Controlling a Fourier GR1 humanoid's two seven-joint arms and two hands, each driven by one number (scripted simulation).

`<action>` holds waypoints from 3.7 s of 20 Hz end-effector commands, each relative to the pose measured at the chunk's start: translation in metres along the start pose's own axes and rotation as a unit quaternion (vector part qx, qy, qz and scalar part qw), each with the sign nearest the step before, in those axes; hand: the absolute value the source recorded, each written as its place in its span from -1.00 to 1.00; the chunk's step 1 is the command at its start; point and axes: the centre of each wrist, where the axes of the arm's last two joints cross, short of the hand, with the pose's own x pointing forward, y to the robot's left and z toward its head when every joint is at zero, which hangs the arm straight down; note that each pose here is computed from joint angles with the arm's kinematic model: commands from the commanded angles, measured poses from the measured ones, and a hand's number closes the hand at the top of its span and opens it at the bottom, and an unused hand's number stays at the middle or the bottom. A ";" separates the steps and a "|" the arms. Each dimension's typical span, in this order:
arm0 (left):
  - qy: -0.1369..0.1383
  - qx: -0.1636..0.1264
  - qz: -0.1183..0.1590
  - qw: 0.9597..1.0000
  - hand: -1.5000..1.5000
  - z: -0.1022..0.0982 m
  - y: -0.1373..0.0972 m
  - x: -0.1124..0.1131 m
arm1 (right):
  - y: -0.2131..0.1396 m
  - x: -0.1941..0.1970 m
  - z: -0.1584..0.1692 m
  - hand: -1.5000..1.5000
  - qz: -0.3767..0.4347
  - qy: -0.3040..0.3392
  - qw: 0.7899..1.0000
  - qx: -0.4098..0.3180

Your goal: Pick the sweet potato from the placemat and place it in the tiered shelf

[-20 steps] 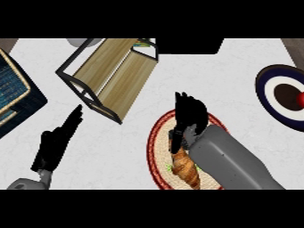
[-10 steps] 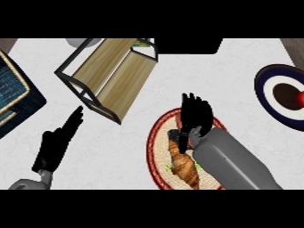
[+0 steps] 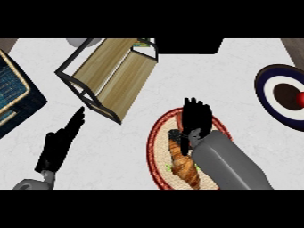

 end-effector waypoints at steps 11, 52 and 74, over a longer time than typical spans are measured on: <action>-0.008 -0.006 0.007 1.000 0.00 0.011 0.009 0.017 | 0.048 -0.002 -0.019 1.00 0.022 0.030 0.999 0.021; -0.010 -0.002 0.001 1.000 0.00 -0.010 0.015 0.011 | -0.254 -0.077 -0.023 1.00 -0.144 -0.532 0.808 -0.209; -0.035 -0.033 -0.015 0.999 0.00 -0.011 -0.017 0.029 | -0.266 0.075 0.012 1.00 -0.099 -0.513 0.817 -0.242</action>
